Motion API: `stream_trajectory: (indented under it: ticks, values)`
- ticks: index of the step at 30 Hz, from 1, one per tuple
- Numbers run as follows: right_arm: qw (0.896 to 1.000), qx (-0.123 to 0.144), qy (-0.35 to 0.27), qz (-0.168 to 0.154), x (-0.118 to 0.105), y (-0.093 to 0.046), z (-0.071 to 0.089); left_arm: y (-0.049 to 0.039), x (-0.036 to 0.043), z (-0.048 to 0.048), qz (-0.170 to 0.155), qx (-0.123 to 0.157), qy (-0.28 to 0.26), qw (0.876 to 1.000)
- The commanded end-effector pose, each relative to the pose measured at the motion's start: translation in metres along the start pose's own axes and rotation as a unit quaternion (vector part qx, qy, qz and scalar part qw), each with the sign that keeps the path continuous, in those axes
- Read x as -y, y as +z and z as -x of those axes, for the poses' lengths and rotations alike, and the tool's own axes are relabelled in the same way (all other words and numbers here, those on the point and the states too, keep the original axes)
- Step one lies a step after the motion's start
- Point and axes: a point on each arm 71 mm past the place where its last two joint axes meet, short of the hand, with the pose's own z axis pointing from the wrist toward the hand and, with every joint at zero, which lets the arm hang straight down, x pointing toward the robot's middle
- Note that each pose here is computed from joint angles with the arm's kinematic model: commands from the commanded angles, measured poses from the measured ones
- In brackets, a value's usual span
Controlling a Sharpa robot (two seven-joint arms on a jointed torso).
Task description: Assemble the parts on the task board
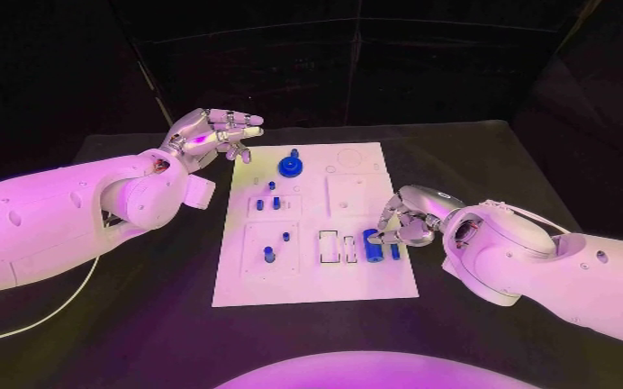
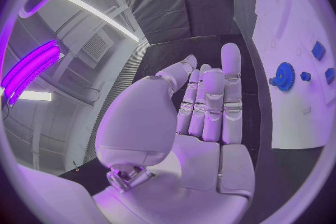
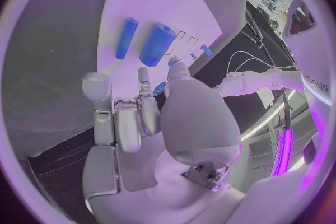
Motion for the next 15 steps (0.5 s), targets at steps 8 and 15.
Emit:
stream_trajectory:
  ticks: [8, 15]
  values:
    - [0.999, -0.024, -0.026, -0.011, 0.0009, 0.0018, -0.0107, -0.0006, 0.0020, 0.0001, -0.007, -0.003, -0.001, 1.000]
    - [0.999, -0.030, -0.034, -0.014, 0.0008, 0.0033, -0.0135, -0.0009, 0.0019, 0.0004, -0.006, -0.003, -0.001, 1.000]
